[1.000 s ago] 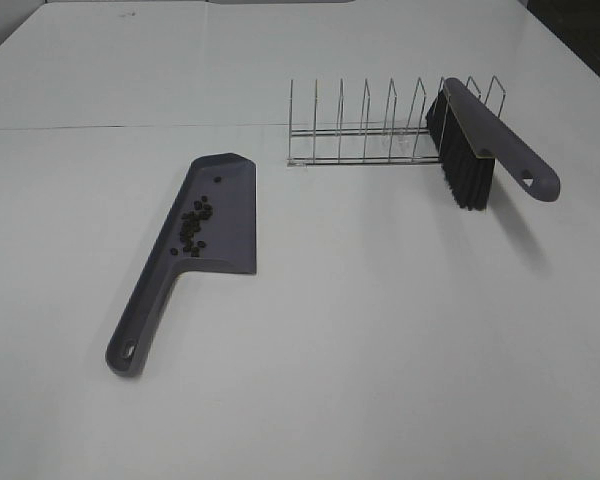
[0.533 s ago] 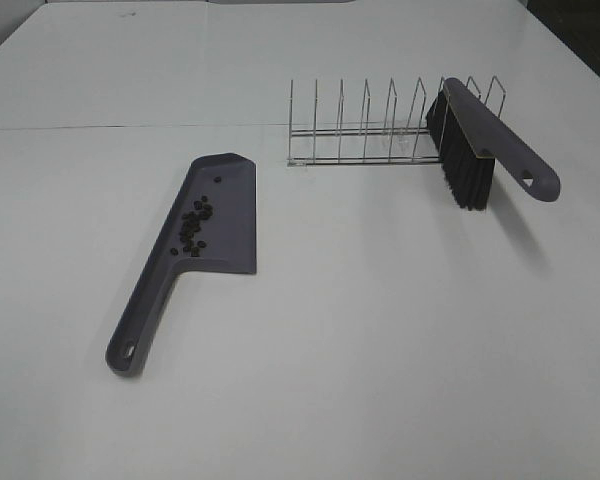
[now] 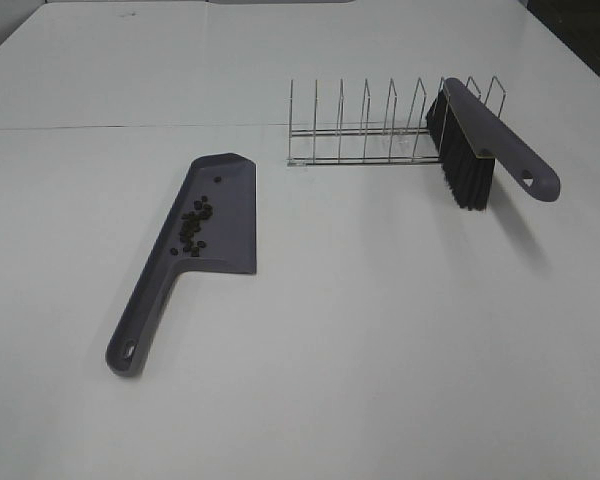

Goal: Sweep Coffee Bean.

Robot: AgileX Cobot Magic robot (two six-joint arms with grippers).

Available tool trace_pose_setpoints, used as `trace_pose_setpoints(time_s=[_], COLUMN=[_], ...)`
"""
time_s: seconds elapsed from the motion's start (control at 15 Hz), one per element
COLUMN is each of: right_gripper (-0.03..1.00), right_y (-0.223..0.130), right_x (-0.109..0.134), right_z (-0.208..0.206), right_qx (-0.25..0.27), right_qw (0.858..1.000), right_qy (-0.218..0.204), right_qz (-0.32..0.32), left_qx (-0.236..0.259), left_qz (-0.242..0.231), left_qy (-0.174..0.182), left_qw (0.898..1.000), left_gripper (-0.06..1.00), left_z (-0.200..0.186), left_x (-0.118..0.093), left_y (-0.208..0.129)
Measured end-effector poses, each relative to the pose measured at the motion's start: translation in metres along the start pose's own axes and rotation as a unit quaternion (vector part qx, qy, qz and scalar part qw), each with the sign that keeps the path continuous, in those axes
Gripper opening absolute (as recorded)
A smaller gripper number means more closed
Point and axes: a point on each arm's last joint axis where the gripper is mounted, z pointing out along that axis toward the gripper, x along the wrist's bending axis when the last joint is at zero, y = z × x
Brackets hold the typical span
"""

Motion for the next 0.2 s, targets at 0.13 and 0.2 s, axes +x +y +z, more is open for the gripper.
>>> trace_pose_setpoints(time_s=[0.13, 0.2], right_gripper=[0.80, 0.80], right_y=[0.0000, 0.0000], right_x=[0.0000, 0.0000], right_z=[0.0000, 0.0000], right_qx=[0.000, 0.000], right_qw=[1.000, 1.000], right_qy=[0.000, 0.000], right_qz=[0.000, 0.000], left_qx=[0.000, 0.000], left_qz=[0.000, 0.000], left_qy=[0.000, 0.000], left_qw=[1.000, 1.000], left_gripper=[0.75, 0.75], left_z=[0.0000, 0.0000], left_x=[0.0000, 0.0000], left_y=[0.0000, 0.0000])
